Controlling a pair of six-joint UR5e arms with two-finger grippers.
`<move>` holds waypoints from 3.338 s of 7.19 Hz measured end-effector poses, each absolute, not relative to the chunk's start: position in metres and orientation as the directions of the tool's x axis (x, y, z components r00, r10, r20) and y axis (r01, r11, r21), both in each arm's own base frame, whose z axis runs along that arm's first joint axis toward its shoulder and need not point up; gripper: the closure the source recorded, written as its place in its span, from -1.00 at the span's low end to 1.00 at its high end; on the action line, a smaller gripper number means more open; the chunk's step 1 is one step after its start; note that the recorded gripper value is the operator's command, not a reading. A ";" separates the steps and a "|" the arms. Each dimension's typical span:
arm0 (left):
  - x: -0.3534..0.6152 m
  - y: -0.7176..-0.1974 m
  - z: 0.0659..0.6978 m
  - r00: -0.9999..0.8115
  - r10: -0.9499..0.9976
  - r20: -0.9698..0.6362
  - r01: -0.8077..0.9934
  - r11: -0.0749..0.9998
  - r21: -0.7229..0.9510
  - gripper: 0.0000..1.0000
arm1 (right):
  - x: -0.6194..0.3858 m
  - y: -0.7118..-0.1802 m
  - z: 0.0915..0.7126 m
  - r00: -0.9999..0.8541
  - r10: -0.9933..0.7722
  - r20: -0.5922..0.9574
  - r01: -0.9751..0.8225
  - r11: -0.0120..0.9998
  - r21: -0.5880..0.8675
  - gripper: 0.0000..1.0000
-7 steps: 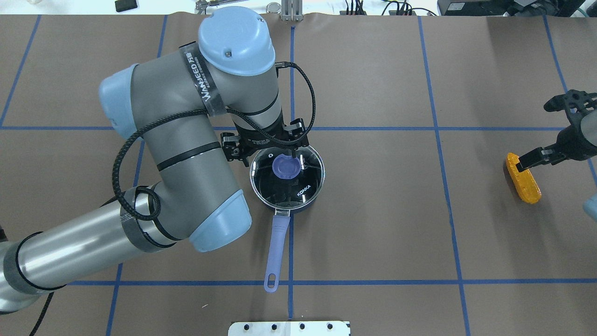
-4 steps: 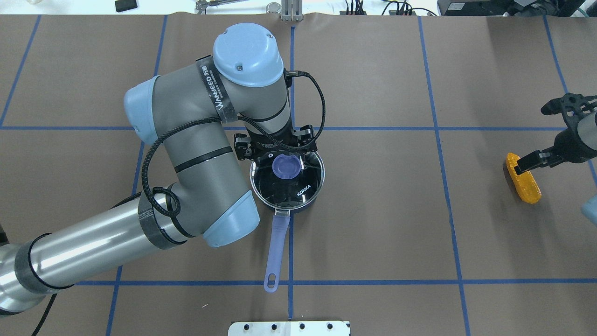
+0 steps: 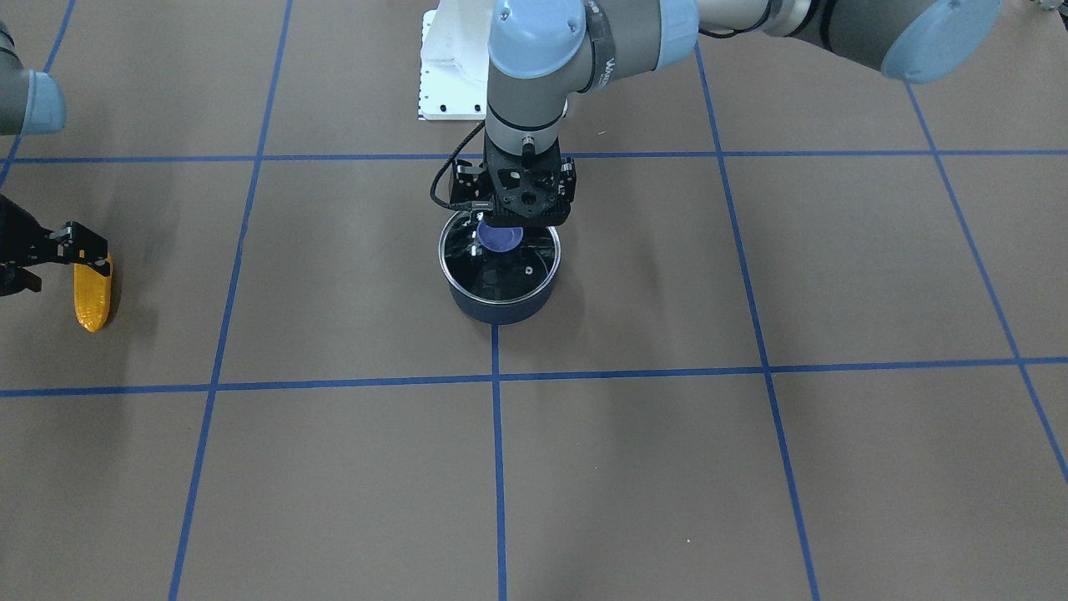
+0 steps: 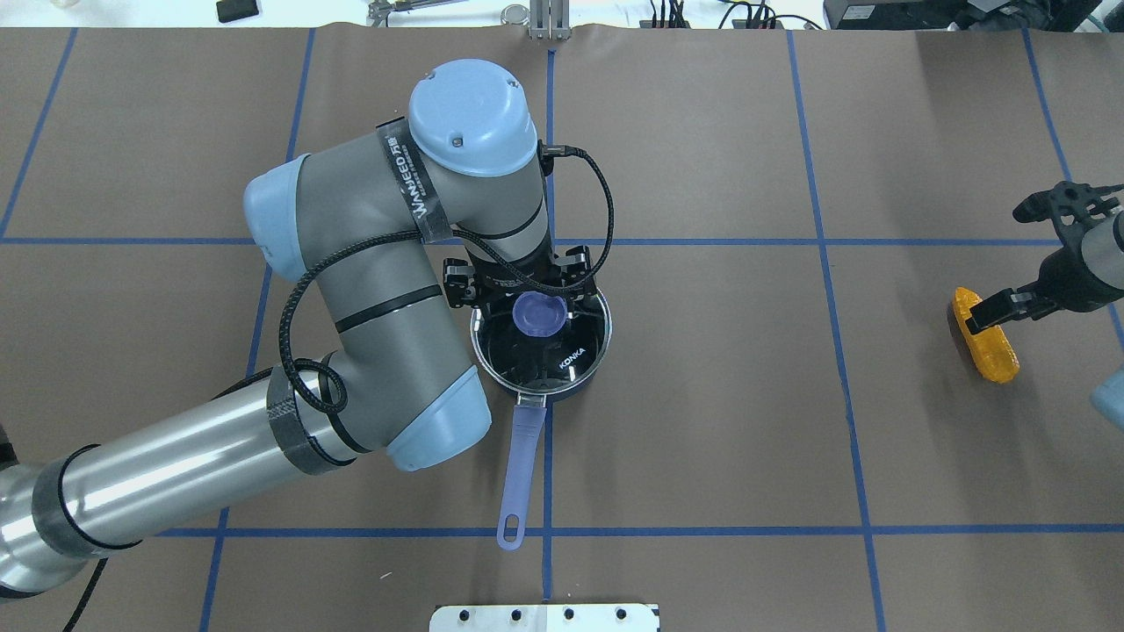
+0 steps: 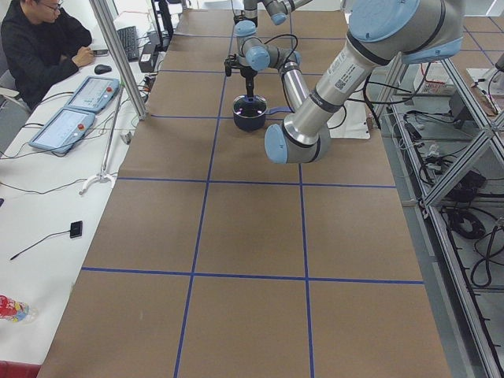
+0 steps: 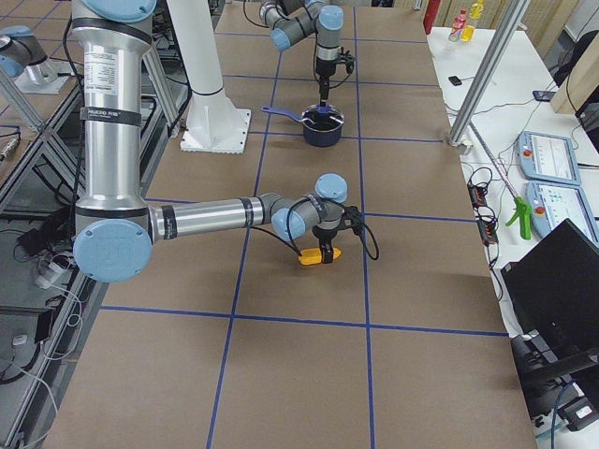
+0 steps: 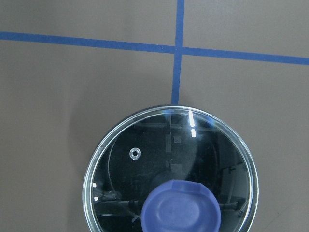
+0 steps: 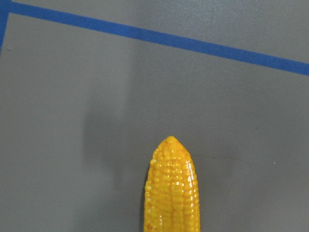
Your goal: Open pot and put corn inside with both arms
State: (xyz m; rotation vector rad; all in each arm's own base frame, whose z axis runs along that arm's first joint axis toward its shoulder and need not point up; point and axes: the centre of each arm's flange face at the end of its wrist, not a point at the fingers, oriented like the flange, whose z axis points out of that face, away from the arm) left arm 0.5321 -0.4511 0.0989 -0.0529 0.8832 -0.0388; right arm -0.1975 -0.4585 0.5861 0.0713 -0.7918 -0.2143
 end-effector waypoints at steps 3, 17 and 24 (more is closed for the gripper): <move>0.552 -0.454 0.108 0.614 -0.041 -0.789 0.002 0.999 -0.051 -0.98 | -0.201 -0.457 0.590 0.682 -0.222 0.696 0.174 0.975 0.140 -0.99; 0.556 -0.456 0.114 0.610 -0.033 -0.792 -0.005 0.999 -0.046 -0.91 | -0.225 -0.455 0.602 0.687 -0.290 0.666 0.244 0.956 0.164 0.48; 0.555 -0.455 0.112 0.607 -0.032 -0.794 -0.006 0.999 -0.045 -0.91 | -0.227 -0.457 0.598 0.680 -0.309 0.665 0.256 0.950 0.180 0.61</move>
